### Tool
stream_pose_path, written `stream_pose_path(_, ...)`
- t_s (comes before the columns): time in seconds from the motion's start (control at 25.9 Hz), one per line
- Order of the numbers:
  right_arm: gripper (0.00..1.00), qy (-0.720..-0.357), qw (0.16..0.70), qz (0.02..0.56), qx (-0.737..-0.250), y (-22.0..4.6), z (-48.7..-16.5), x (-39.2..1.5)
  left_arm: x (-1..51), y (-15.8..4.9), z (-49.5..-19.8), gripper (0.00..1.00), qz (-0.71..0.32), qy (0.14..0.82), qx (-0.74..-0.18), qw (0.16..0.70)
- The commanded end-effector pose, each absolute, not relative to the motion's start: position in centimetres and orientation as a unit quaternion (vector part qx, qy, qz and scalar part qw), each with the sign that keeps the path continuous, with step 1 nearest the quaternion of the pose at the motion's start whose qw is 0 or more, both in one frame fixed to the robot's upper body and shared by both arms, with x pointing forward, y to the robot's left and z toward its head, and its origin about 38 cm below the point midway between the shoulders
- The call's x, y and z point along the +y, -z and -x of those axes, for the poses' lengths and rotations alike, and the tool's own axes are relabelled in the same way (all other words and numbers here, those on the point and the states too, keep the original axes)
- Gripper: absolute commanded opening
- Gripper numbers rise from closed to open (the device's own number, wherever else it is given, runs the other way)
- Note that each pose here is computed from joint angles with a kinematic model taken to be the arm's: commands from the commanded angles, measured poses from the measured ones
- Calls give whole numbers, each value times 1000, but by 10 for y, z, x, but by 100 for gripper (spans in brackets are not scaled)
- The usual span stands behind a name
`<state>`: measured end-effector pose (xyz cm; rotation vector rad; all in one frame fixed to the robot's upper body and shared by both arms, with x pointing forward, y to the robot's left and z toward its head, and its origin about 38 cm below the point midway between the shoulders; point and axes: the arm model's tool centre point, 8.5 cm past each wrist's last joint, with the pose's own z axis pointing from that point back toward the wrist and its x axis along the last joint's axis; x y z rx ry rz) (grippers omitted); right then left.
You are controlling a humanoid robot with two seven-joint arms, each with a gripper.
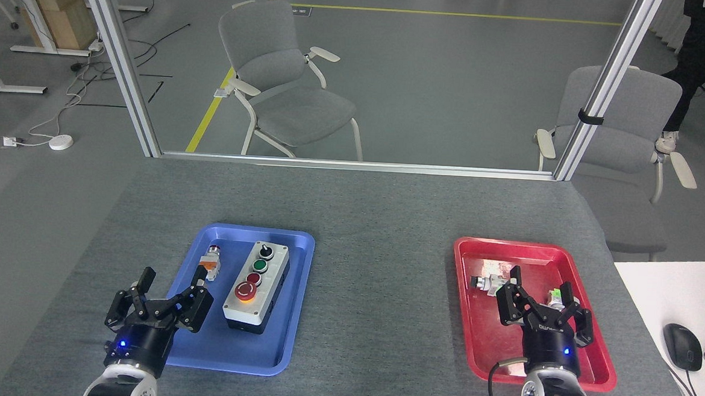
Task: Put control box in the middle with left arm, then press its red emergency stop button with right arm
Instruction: 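Move the left gripper down to the grey control box in the blue tray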
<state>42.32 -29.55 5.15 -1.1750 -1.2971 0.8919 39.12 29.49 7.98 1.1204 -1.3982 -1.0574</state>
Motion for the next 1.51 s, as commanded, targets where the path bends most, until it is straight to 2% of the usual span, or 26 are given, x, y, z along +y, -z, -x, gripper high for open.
stream_pose_path(0.0,100,-377,555,498,-549,-52,-423,-296,295,-78,-390,99,-461,437,-583,507)
stream_pose_path(0.23,100,-378,555,498,-549,-51,-423,-296,292,-76,-387,99,-454,441,-584,509)
stream_pose_path(0.35,99,-377,555,498,-549,-52,-423,-296,290,-70,-380,99,-449,445,-583,510)
stream_pose_path(0.42,100,-377,555,497,-550,-51,-423,-295,288,-58,-368,99,-440,459,-581,509)
stream_pose_path(0.62,99,-376,556,498,-549,-51,-423,-295,268,-58,-357,99,-404,467,-620,484)
stream_pose_path(0.81,100,-376,556,499,-549,-52,-423,-296,260,-54,-352,98,-399,469,-621,484)
stream_pose_path(0.97,100,-376,556,499,-548,-52,-423,-297,238,-46,-352,95,-384,498,-618,472)
stream_pose_path(1.04,100,-376,556,499,-548,-52,-423,-297,231,-40,-351,86,-390,522,-604,459)
stream_pose_path(1.08,100,-376,556,498,-549,-52,-423,-296,227,-34,-350,86,-393,535,-593,455)
stream_pose_path(1.2,100,-376,556,498,-549,-52,-423,-296,218,-21,-355,88,-397,546,-574,464)
stream_pose_path(1.47,100,-376,556,498,-549,-52,-423,-297,220,-10,-385,96,-400,550,-551,485)
